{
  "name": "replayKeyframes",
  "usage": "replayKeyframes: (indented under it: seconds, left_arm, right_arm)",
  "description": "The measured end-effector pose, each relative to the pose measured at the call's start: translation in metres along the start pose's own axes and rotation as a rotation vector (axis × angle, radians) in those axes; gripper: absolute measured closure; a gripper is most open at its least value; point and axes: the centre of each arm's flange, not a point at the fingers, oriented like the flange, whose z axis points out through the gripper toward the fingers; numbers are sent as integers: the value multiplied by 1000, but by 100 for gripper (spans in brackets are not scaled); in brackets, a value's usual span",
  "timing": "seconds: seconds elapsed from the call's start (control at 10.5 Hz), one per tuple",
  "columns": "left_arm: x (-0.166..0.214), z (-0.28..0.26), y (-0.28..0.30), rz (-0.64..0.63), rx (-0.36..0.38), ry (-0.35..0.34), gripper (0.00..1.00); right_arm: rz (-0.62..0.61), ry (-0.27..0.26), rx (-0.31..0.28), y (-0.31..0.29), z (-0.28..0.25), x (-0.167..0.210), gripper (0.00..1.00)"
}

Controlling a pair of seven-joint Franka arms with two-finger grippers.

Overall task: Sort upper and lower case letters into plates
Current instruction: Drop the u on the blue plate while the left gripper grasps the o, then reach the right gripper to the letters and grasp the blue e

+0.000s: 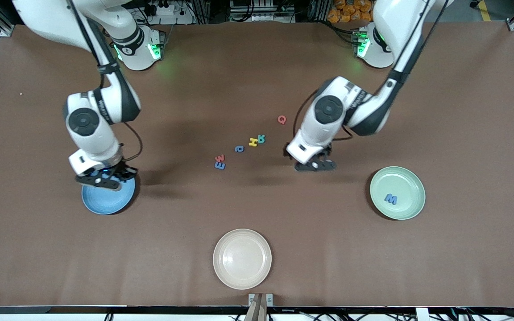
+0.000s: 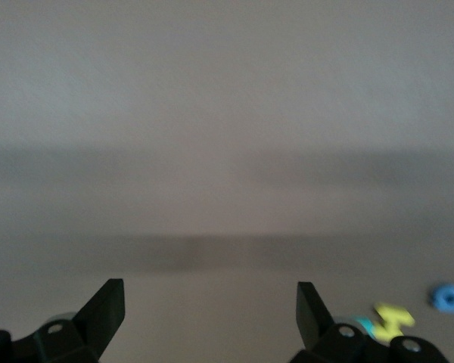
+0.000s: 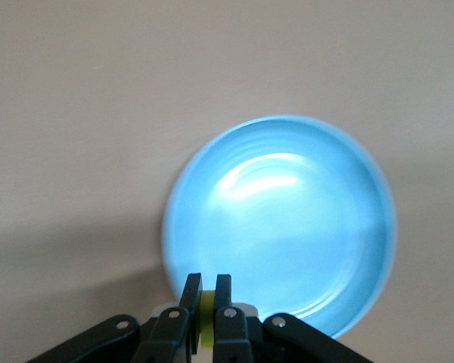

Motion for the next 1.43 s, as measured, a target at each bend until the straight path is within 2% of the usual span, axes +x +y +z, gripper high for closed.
replayKeyframes:
  seconds: [0.1, 0.29, 0.38, 0.48, 0.67, 0.86, 0.96, 1.24, 1.43]
  left_arm:
    - [-22, 7, 17, 2, 4, -18, 0]
    - [-62, 21, 45, 11, 29, -41, 0]
    - [-81, 30, 53, 29, 46, -54, 0]
    - [-96, 41, 56, 47, 65, -70, 0]
    - [-118, 63, 49, 50, 110, -104, 0]
    - [-137, 78, 47, 6, 140, -119, 0]
    - [-142, 84, 44, -18, 139, -116, 0]
    - [-150, 102, 31, -55, 83, -78, 0]
    - [-153, 107, 28, -57, 64, -66, 0]
  right_arm:
    - [-21, 9, -35, 23, 10, 7, 90]
    - [-23, 29, -52, 46, 32, 14, 90]
    - [-15, 32, -50, 49, 39, 16, 82]
    - [-12, 32, -49, 46, 42, 16, 70]
    - [-11, 44, -36, 22, 35, 15, 35]
    - [12, 65, -17, -23, 23, 9, 8]
    - [30, 67, -4, -48, 18, 2, 0]
    - [102, 17, 98, -134, 3, -30, 0]
    - [137, -15, 146, -173, -3, -47, 0]
